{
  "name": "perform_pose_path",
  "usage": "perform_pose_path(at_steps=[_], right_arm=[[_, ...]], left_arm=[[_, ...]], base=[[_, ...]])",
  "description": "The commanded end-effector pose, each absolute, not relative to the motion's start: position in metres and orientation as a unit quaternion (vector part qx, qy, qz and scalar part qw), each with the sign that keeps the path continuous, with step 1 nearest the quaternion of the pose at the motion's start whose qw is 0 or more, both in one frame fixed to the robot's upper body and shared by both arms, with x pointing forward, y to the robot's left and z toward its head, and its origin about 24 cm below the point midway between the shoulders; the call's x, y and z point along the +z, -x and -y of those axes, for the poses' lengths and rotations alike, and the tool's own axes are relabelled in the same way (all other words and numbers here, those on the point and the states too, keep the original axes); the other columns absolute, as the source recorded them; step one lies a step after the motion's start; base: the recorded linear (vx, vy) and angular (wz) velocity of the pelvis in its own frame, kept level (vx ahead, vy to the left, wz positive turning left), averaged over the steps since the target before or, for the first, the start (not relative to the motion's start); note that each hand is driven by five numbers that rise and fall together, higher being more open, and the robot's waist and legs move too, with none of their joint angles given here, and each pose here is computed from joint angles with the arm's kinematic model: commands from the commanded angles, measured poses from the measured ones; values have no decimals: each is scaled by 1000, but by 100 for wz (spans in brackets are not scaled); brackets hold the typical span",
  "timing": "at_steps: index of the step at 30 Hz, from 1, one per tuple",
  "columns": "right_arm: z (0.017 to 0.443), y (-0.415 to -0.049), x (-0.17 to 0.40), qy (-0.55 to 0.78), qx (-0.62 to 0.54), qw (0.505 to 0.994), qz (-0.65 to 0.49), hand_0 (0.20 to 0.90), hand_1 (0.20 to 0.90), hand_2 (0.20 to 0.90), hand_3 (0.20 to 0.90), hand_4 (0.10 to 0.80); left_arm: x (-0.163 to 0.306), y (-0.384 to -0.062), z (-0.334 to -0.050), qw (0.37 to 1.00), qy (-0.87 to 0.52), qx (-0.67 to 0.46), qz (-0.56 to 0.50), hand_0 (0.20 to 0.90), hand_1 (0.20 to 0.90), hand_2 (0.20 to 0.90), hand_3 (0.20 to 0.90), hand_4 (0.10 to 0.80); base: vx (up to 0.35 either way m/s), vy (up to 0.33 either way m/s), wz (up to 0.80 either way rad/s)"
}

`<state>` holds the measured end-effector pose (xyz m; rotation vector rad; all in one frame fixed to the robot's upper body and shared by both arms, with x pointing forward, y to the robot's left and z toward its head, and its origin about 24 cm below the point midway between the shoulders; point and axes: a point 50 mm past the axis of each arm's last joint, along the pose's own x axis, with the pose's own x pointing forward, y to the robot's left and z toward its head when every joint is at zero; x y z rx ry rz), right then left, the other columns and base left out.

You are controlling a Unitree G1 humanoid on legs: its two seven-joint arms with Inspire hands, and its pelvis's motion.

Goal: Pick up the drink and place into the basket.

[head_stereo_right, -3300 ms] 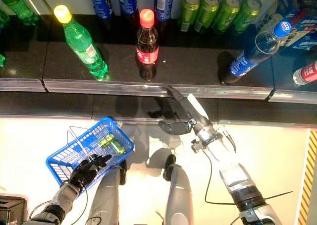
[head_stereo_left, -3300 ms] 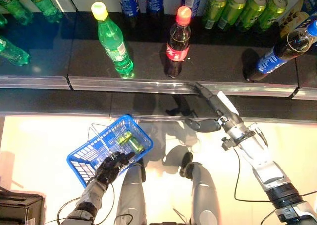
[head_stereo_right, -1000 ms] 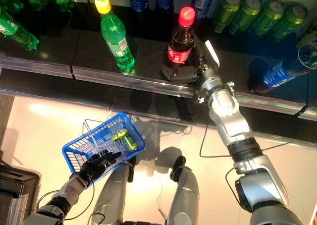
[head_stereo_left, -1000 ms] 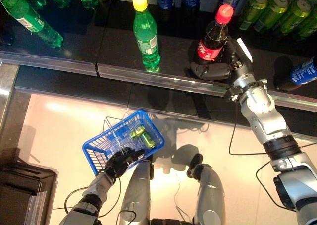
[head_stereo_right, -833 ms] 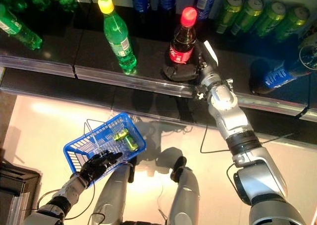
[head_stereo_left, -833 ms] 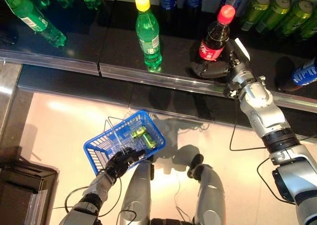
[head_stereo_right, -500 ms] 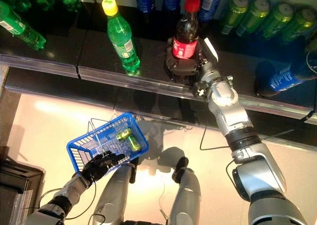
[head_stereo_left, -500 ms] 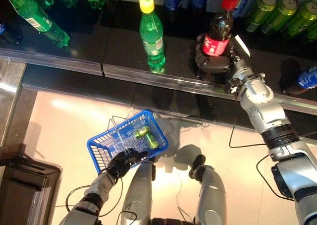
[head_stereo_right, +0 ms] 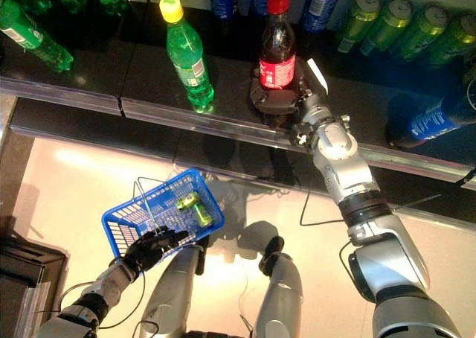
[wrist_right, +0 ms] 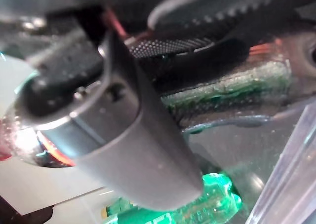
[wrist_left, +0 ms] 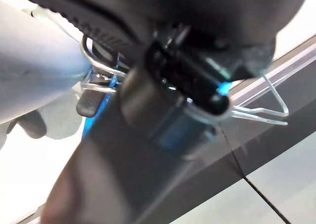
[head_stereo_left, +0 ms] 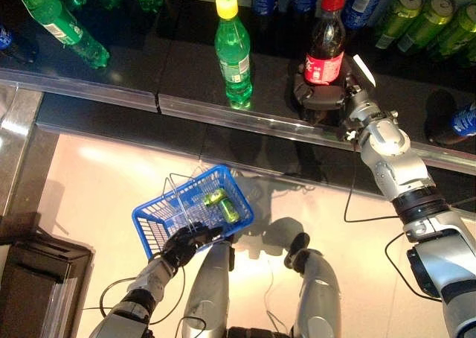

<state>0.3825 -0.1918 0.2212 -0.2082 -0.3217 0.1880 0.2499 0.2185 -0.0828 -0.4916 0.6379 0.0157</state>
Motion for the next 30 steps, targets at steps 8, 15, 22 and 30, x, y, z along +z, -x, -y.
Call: perform_pose_path(at_steps=[8,15,22,30], right_arm=[[178,-360,296,97,111,931,334,300,300,300,200,100],[178,-346,271,87,132,936,316,300,300,300,200,100],[185,-341,243,78,134,949,274,300,300,300,200,100],[169,-338,200,57,180,960,206,300,300,300,200,100]], left_arm=[[-101,-215,-220,915,216,-24,-340,300,300,300,200,100],[-110,-197,-224,909,206,-8,-363,300,300,300,200,100],[-117,-185,-224,902,201,0,-383,300,300,300,200,100],[-116,-188,-221,903,235,17,-359,300,300,300,200,100]], base=[[41,-45,-2],[145,-65,1],[102,-34,21],[74,-2,12]])
